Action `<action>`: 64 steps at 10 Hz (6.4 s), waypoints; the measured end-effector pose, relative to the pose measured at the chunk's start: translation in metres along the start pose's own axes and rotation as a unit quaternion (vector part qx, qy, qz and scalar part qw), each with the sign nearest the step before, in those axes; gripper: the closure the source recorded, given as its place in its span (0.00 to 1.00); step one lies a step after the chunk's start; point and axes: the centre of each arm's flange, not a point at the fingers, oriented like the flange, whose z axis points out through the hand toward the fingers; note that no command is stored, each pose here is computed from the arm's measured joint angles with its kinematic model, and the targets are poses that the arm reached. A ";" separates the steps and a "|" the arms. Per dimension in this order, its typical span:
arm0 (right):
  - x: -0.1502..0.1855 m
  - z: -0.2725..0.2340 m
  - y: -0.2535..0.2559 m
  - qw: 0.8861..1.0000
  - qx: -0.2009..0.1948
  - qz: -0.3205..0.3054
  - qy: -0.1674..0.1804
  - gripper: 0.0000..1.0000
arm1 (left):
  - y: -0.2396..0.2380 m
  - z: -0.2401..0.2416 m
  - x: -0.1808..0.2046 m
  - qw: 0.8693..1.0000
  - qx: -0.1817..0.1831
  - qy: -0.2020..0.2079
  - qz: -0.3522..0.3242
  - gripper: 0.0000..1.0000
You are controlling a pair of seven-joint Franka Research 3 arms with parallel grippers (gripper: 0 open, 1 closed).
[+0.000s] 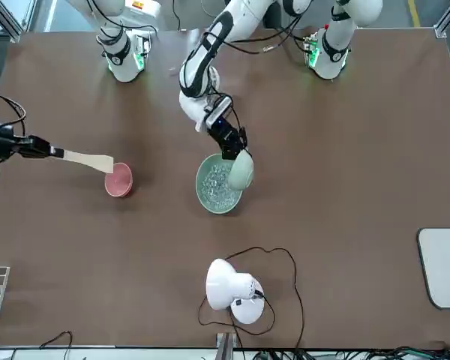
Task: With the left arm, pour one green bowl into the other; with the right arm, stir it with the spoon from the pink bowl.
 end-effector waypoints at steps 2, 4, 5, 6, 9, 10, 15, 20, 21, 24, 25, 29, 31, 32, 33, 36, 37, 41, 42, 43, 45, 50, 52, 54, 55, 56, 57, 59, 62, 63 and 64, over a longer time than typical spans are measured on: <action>0.002 0.012 -0.050 0.998 -0.056 0.014 0.005 0.95 | 0.007 0.016 0.016 0.998 0.045 -0.046 -0.001 0.95; 0.003 0.027 -0.102 0.991 -0.128 0.034 0.014 0.95 | 0.032 0.048 0.054 0.983 0.098 -0.153 -0.010 0.95; 0.003 0.035 -0.128 0.987 -0.154 0.042 0.023 0.95 | 0.043 0.066 0.081 0.971 0.120 -0.206 -0.011 0.95; 0.003 0.045 -0.150 0.984 -0.168 0.050 0.028 0.95 | 0.050 0.086 0.101 0.957 0.140 -0.254 -0.005 0.95; -0.003 0.079 -0.202 0.977 -0.195 0.072 0.041 0.95 | 0.047 0.144 0.136 0.904 0.181 -0.382 0.065 0.95; -0.008 0.095 -0.222 0.975 -0.206 0.074 0.043 0.95 | 0.041 0.172 0.151 0.889 0.188 -0.410 0.085 0.95; -0.054 0.197 -0.345 0.971 -0.210 0.082 0.080 0.95 | -0.043 0.316 0.188 0.841 0.168 -0.497 0.131 0.95; -0.087 0.348 -0.394 0.963 -0.241 0.084 0.085 0.95 | -0.101 0.443 0.171 0.786 0.122 -0.583 0.168 0.95; -0.083 0.367 -0.392 0.962 -0.241 0.085 0.090 0.95 | -0.116 0.458 0.163 0.769 0.103 -0.603 0.184 0.95; -0.073 0.379 -0.386 0.961 -0.242 0.089 0.100 0.95 | -0.158 0.504 0.157 0.701 0.051 -0.677 0.219 0.95; -0.070 0.382 -0.385 0.960 -0.240 0.091 0.107 0.95 | -0.173 0.521 0.152 0.691 0.040 -0.686 0.225 0.95; -0.061 0.414 -0.373 0.953 -0.263 0.090 0.120 0.95 | -0.194 0.541 0.101 0.687 -0.022 -0.684 0.244 0.95; -0.063 0.423 -0.372 0.951 -0.271 0.087 0.122 0.95 | -0.192 0.538 0.070 0.686 -0.044 -0.680 0.256 0.95; -0.067 0.430 -0.374 0.950 -0.274 0.089 0.123 0.95 | -0.194 0.537 0.066 0.682 -0.047 -0.681 0.262 0.95; -0.073 0.436 -0.379 0.949 -0.273 0.093 0.130 0.95 | -0.194 0.538 0.065 0.681 -0.048 -0.681 0.264 0.95; -0.078 0.448 -0.394 0.948 -0.255 0.117 0.151 0.95 | -0.201 0.542 0.054 0.681 -0.051 -0.681 0.264 0.86; -0.075 0.450 -0.399 0.948 -0.250 0.123 0.156 0.95 | -0.202 0.542 0.050 0.681 -0.050 -0.681 0.265 0.83; -0.055 0.451 -0.401 0.945 -0.244 0.138 0.170 0.95 | -0.199 0.544 0.055 0.683 -0.051 -0.680 0.263 0.43; -0.049 0.448 -0.397 0.944 -0.244 0.142 0.173 0.95 | -0.197 0.545 0.064 0.682 -0.048 -0.680 0.263 0.27; -0.043 0.443 -0.393 0.942 -0.246 0.144 0.178 0.95 | -0.193 0.548 0.080 0.687 -0.050 -0.678 0.258 0.14; -0.033 0.435 -0.386 0.938 -0.253 0.142 0.190 0.95 | -0.178 0.554 0.137 0.708 -0.067 -0.662 0.237 0.00; -0.031 0.434 -0.375 0.929 -0.293 0.130 0.186 0.95 | -0.135 0.561 0.294 0.693 -0.102 -0.685 0.202 0.00; -0.038 0.440 -0.379 0.929 -0.298 0.125 0.180 0.95 | -0.123 0.563 0.363 0.664 -0.142 -0.698 0.226 0.00; -0.051 0.450 -0.387 0.931 -0.297 0.122 0.175 0.95 | -0.134 0.572 0.401 0.630 -0.177 -0.713 0.252 0.00; -0.058 0.456 -0.393 0.931 -0.292 0.129 0.175 0.95 | -0.141 0.577 0.416 0.623 -0.178 -0.718 0.256 0.00; -0.060 0.458 -0.397 0.934 -0.280 0.138 0.176 0.95 | -0.143 0.579 0.430 0.625 -0.180 -0.716 0.254 0.00; -0.060 0.457 -0.400 0.936 -0.266 0.146 0.177 0.95 | -0.143 0.579 0.438 0.628 -0.183 -0.713 0.253 0.00; -0.054 0.452 -0.403 0.936 -0.245 0.164 0.191 0.95 | -0.143 0.580 0.449 0.632 -0.194 -0.706 0.255 0.00; -0.032 0.434 -0.389 0.931 -0.237 0.188 0.204 0.95 | -0.127 0.559 0.459 0.622 -0.229 -0.696 0.276 0.00; -0.024 0.428 -0.383 0.929 -0.237 0.195 0.207 0.95 | -0.123 0.553 0.459 0.619 -0.235 -0.696 0.280 0.00; -0.019 0.424 -0.378 0.927 -0.239 0.200 0.207 0.95 | -0.123 0.552 0.458 0.618 -0.236 -0.695 0.282 0.00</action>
